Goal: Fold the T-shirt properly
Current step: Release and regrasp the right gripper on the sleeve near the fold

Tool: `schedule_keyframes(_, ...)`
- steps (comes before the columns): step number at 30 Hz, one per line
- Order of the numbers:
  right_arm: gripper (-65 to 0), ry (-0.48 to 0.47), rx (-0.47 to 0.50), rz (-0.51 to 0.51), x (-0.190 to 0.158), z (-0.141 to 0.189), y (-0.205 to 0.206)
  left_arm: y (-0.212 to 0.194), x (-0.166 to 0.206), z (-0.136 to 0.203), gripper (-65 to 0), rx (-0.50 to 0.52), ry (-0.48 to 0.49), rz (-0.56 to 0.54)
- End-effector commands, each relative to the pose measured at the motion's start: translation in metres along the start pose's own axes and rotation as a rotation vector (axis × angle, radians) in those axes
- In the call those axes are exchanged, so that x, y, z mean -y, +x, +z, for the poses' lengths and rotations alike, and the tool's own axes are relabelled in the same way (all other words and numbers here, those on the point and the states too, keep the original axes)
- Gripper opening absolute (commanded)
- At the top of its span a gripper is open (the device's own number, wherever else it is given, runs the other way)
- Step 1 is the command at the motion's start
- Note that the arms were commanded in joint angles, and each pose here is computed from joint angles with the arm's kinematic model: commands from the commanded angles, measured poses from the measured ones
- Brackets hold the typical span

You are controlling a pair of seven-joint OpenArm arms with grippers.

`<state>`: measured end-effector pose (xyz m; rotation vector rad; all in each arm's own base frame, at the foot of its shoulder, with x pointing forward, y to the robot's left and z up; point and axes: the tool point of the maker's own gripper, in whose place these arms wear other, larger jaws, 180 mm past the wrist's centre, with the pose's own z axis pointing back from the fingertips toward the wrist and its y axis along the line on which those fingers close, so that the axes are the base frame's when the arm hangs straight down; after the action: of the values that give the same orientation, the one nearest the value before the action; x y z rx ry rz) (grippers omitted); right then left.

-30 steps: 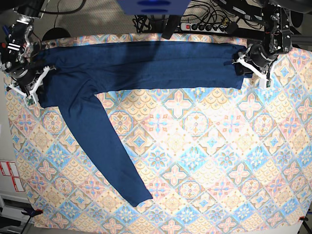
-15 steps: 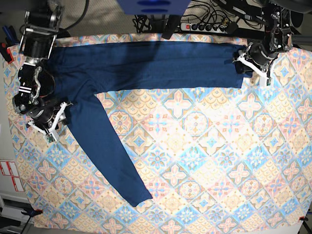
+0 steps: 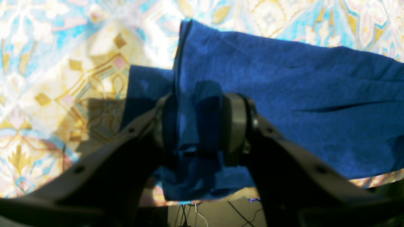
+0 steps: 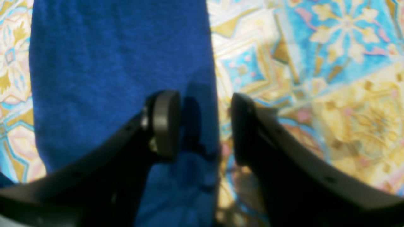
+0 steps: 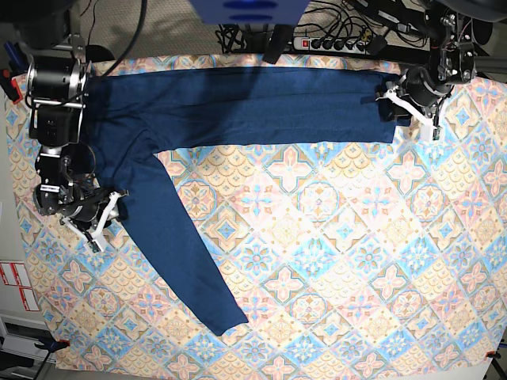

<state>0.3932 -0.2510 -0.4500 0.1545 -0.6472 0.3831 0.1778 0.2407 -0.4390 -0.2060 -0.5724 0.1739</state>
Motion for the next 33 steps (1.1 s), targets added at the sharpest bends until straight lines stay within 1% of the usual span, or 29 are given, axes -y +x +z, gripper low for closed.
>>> schedule_keyframes(1, -39.1, -0.017, 0.076, 0.002, 0.012, 0.006, 0.03, 0.011, 0.0, 0.004, -41.6, 0.034, -0.003, -0.012)
schedule_keyframes(6, -32.5, -0.008, 0.067, -0.047, 0.016, 0.002, 0.029, 0.01, 0.002, 0.003, -41.5, 0.032, -0.007, -0.012)
schedule_keyframes(8, -31.7, -0.007, 0.076, -0.048, 0.017, 0.001, 0.031, 0.011, 0.001, 0.003, -40.4, 0.034, -0.006, -0.012)
schedule_keyframes(10, -31.6, -0.007, 0.084, -0.049, 0.017, 0.001, 0.032, 0.011, 0.001, 0.003, -35.9, 0.034, -0.006, -0.012)
schedule_keyframes(12, -31.6, -0.007, 0.092, -0.049, 0.017, 0.002, 0.034, 0.01, 0.001, 0.003, -27.6, 0.031, -0.007, -0.015)
schedule_keyframes(14, -31.6, -0.007, 0.091, -0.05, 0.017, 0.001, 0.033, 0.01, 0.002, 0.003, -20.8, 0.031, -0.009, -0.015)
schedule_keyframes(16, -31.6, -0.007, 0.094, -0.05, 0.017, 0.001, 0.034, 0.01, 0.002, 0.003, -17.5, 0.032, -0.009, -0.012)
schedule_keyframes(19, -31.6, -0.003, 0.114, -0.062, 0.016, 0.0, 0.033, 0.012, 0.003, 0.003, -18.1, 0.043, -0.014, -0.003)
schedule_keyframes(23, -31.6, 0.017, 0.105, -0.136, 0.011, -0.008, 0.009, 0.016, 0.009, 0.005, -18.1, 0.056, -0.055, 0.049)
schedule_keyframes(27, -31.6, 0.023, 0.109, -0.173, 0.01, -0.011, -0.002, 0.023, 0.003, 0.009, -18.1, 0.08, -0.054, 0.091)
schedule_keyframes(29, -31.6, 0.023, 0.106, -0.173, 0.009, -0.011, -0.003, 0.024, 0.002, 0.01, -18.1, 0.084, -0.052, 0.092)
schedule_keyframes(33, -32.4, 0.029, 0.081, -0.175, 0.007, -0.013, -0.011, 0.032, 0.012, 0.016, -18.1, 0.11, -0.071, 0.066)
